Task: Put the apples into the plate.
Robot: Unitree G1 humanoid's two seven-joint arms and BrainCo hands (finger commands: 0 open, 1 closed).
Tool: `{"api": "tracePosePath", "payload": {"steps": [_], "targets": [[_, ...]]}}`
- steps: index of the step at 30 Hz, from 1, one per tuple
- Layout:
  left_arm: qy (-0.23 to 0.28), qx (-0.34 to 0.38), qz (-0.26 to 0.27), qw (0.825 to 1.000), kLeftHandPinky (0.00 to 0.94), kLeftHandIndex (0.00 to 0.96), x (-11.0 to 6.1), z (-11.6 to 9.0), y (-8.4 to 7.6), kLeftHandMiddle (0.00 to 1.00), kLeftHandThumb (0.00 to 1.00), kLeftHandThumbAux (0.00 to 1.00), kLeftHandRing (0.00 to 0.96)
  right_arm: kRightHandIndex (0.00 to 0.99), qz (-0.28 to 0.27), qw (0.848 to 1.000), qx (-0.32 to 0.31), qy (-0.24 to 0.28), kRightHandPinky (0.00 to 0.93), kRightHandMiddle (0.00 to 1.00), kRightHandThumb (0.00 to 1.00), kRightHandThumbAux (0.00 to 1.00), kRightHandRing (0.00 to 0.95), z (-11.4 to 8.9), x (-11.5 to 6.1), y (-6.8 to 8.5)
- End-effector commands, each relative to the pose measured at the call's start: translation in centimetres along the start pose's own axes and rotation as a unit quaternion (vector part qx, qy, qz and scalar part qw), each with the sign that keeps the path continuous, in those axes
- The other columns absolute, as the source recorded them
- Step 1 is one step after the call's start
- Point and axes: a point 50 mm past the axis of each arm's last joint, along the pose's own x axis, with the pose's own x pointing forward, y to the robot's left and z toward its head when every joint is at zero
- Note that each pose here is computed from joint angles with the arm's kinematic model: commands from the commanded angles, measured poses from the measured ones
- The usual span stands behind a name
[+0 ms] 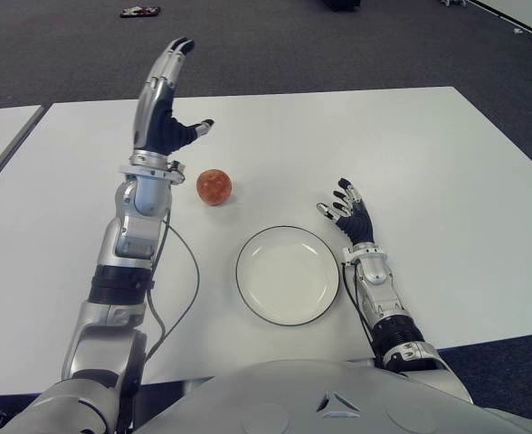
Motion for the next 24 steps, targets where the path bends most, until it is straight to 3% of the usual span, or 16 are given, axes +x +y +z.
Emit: {"api": "tracePosePath", "payload": {"steps": [1,10,17,24], "targets": [[0.012,-0.034,-0.041,0.999,0.0,0.0,0.2,-0.2,-0.8,0.0,0.07,0.357,0.0,0.0,0.004,0.996,-0.003,0.088,0.167,0.082,0.189,0.706,0.12,-3.3,-1.8,0.2],[0.008,-0.097,-0.115,0.989,0.0,0.0,0.7,0.2,-2.1,0.0,0.006,0.367,0.0,0.003,0.002,0.996,-0.004,0.091,0.176,0.097,0.187,0.707,0.132,-3.4,-1.8,0.4],[0.008,-0.176,-0.182,0.967,0.0,0.0,1.1,0.6,-3.0,0.0,0.0,0.352,0.0,0.004,-0.001,0.996,-0.002,0.094,0.177,0.103,0.186,0.706,0.139,-3.5,-1.7,0.4],[0.025,-0.215,-0.216,0.952,0.0,0.0,0.9,0.5,-3.7,0.0,0.0,0.349,0.0,0.001,0.0,0.995,-0.005,0.097,0.169,0.098,0.185,0.704,0.133,-3.6,-1.7,0.5]]}}
